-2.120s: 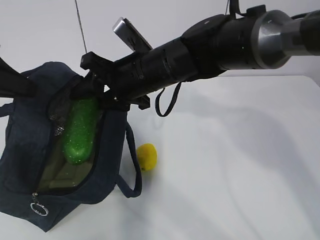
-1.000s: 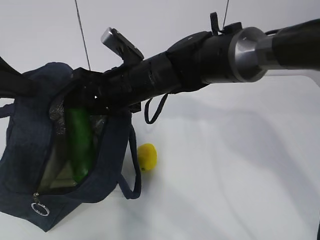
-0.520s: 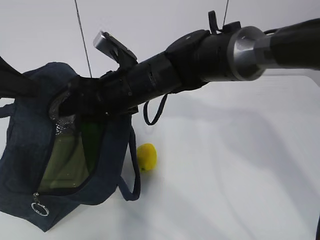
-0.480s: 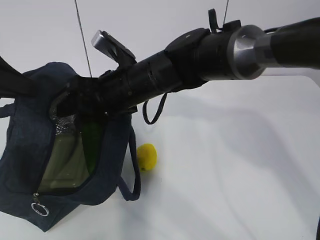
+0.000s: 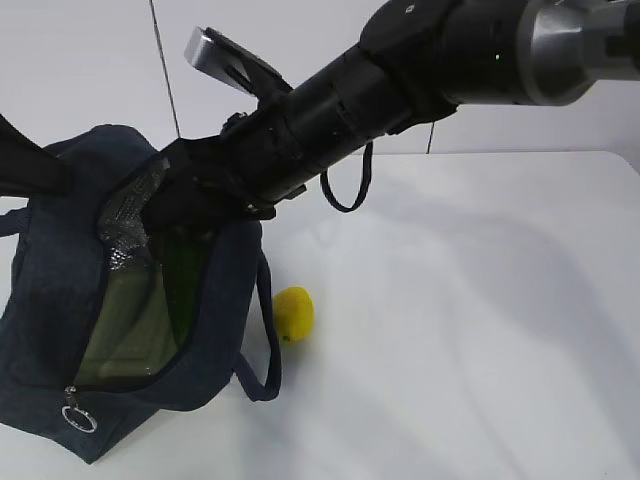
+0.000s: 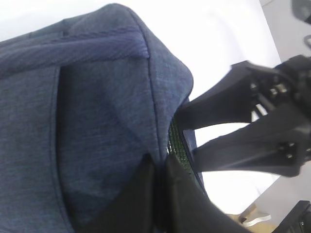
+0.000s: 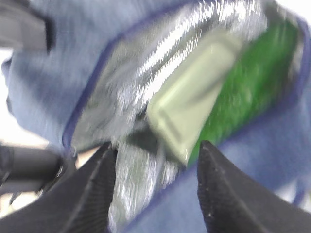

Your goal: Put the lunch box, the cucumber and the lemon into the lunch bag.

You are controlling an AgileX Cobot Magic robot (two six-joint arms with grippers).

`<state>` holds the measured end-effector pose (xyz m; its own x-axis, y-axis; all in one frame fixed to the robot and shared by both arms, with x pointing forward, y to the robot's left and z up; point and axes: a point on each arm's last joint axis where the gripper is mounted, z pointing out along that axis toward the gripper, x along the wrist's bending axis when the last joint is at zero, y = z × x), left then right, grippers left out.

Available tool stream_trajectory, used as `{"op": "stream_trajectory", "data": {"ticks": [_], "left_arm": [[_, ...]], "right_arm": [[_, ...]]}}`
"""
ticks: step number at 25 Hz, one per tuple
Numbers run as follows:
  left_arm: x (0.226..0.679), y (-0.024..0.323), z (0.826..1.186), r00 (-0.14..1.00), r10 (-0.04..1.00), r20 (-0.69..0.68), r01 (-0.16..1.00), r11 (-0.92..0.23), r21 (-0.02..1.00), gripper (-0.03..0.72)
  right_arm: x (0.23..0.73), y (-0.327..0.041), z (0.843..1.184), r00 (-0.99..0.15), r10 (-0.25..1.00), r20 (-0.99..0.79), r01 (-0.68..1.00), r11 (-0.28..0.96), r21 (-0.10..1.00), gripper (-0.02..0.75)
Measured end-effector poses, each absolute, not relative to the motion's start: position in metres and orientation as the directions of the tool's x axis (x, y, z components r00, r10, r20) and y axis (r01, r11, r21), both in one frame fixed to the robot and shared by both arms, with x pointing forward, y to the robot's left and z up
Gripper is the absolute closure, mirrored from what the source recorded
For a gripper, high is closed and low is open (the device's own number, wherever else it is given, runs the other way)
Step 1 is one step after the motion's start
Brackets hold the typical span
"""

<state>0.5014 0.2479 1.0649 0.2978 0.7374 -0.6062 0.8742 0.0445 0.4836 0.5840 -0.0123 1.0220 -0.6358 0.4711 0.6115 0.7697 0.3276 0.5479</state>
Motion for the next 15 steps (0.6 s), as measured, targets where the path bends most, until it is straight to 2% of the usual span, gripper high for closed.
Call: {"op": "stream_trajectory", "data": {"ticks": [6,15], "left_arm": [[0.501,0.248,1.065,0.300,0.738,-0.604,0.874,0.042,0.485,0.687],[0.501,0.248,1.065,0.300,0.739,-0.604,0.874,0.042,0.485,0.687]], "right_arm": [[0.583,-0.032,1.031,-0.644,0.464,0.609,0.765,0.387,0.514,0.344],[0.588,-0.064,1.030,-0.557,0.483,0.675,0.824,0.420,0.380,0.344]]}}
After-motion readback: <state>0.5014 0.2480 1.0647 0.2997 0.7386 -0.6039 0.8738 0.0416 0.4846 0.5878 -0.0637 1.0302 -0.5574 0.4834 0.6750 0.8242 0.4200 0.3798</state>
